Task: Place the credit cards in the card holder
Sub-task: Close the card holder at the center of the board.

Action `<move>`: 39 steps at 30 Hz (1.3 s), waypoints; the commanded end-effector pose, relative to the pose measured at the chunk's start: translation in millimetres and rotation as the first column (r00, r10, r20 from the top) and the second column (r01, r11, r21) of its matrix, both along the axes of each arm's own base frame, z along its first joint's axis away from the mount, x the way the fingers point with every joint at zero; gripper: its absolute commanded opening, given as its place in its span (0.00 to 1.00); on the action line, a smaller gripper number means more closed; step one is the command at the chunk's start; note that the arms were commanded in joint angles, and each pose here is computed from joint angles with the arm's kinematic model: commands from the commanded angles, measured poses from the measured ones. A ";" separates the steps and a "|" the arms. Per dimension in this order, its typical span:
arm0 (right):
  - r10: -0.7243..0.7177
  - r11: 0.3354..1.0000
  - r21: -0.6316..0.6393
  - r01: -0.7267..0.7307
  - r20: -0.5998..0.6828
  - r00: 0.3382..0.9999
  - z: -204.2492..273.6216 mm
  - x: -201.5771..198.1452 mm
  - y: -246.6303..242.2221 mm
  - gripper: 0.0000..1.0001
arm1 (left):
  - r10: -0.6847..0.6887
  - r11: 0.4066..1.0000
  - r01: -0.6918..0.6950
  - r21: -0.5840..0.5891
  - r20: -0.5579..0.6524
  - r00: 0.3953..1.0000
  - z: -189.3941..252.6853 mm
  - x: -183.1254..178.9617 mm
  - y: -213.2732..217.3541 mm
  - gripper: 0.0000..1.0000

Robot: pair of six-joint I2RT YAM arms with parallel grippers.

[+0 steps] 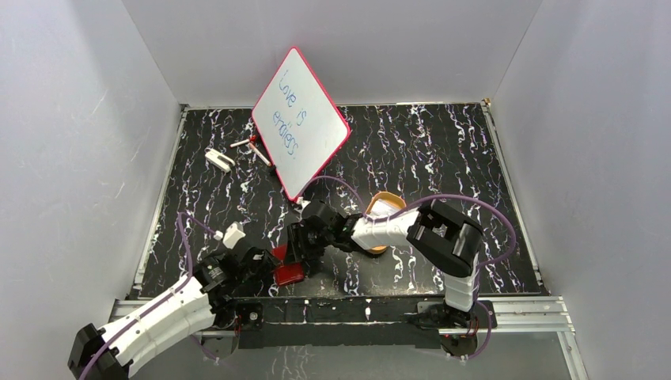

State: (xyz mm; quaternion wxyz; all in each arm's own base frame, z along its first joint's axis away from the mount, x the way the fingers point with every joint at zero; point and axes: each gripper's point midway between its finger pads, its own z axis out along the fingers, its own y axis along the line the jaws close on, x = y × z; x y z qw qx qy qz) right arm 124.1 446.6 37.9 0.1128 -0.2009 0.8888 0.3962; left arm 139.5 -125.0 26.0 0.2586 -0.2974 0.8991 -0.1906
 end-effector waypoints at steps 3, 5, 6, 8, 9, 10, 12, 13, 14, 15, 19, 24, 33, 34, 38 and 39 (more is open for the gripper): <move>0.015 0.999 -0.030 -0.018 -0.094 0.995 -8.8 -24.5 -19.1 0.64 | 0.040 0.997 -0.036 0.065 -0.071 0.997 -26.2 -11.4 14.5 0.25; 0.033 0.999 0.003 -0.033 -0.129 0.991 -9.4 -31.9 -18.0 0.64 | 0.047 0.997 -0.042 0.060 -0.079 0.996 -31.2 -13.4 15.0 0.22; 0.044 0.999 0.017 -0.042 -0.146 0.988 -10.1 -35.3 -16.8 0.63 | 0.049 0.998 -0.044 0.054 -0.083 0.995 -33.7 -14.8 15.0 0.22; 0.072 0.996 0.057 -0.062 -0.178 0.981 -9.7 -41.7 -13.2 0.60 | 0.053 0.998 -0.049 0.042 -0.091 0.994 -38.3 -16.8 14.4 0.20; 0.080 0.994 0.088 -0.064 -0.194 0.978 -7.6 -44.4 -10.4 0.58 | 0.051 0.998 -0.048 0.036 -0.092 0.994 -39.7 -17.4 13.6 0.20; 0.083 0.992 0.108 -0.062 -0.208 0.975 -7.4 -47.4 -10.9 0.54 | 0.050 0.998 -0.047 0.033 -0.097 0.994 -41.7 -18.5 13.5 0.19; 0.095 0.985 0.161 -0.061 -0.213 0.972 -1.1 -49.3 -7.5 0.48 | 0.047 0.999 -0.044 0.024 -0.102 0.994 -44.2 -19.7 12.2 0.19; 0.097 0.982 0.178 -0.059 -0.212 0.972 1.7 -49.7 -6.3 0.44 | 0.045 0.999 -0.043 0.020 -0.104 0.994 -45.2 -20.0 11.2 0.18; 0.099 0.979 0.193 -0.058 -0.208 0.973 5.0 -49.4 -5.3 0.39 | 0.043 0.999 -0.042 0.014 -0.108 0.993 -46.1 -20.6 10.1 0.18; 0.102 0.976 0.210 -0.059 -0.200 0.974 9.0 -48.9 -3.9 0.35 | 0.039 0.999 -0.039 0.005 -0.106 0.994 -45.7 -20.1 8.3 0.18; 0.064 0.975 0.219 -0.031 -0.142 0.988 24.3 -39.3 -4.3 0.17 | 0.020 1.000 -0.021 -0.014 -0.086 0.996 -35.2 -15.6 2.0 0.18; 0.010 0.992 0.127 -0.008 -0.012 1.000 51.7 -22.2 -19.5 0.01 | 0.020 0.999 -0.020 -0.032 -0.004 1.000 4.8 -2.4 -0.7 0.27; -0.004 0.982 -0.183 0.048 0.232 0.973 81.5 -2.8 -83.5 0.00 | 0.026 0.994 -0.003 -0.113 0.203 0.979 86.5 16.2 -1.2 0.68; 0.000 0.971 -0.231 0.068 0.281 0.960 82.9 -0.1 -91.3 0.00 | 0.020 0.990 0.015 -0.143 0.239 0.971 97.2 18.5 -5.1 0.71; 0.033 0.895 -0.411 0.171 0.445 0.895 86.8 13.1 -127.8 0.00 | -0.004 0.957 0.107 -0.271 0.352 0.936 137.1 24.1 -26.6 0.79; 0.036 0.878 -0.434 0.203 0.481 0.876 89.0 17.2 -134.6 0.00 | -0.019 0.947 0.134 -0.292 0.364 0.931 144.6 24.4 -33.2 0.80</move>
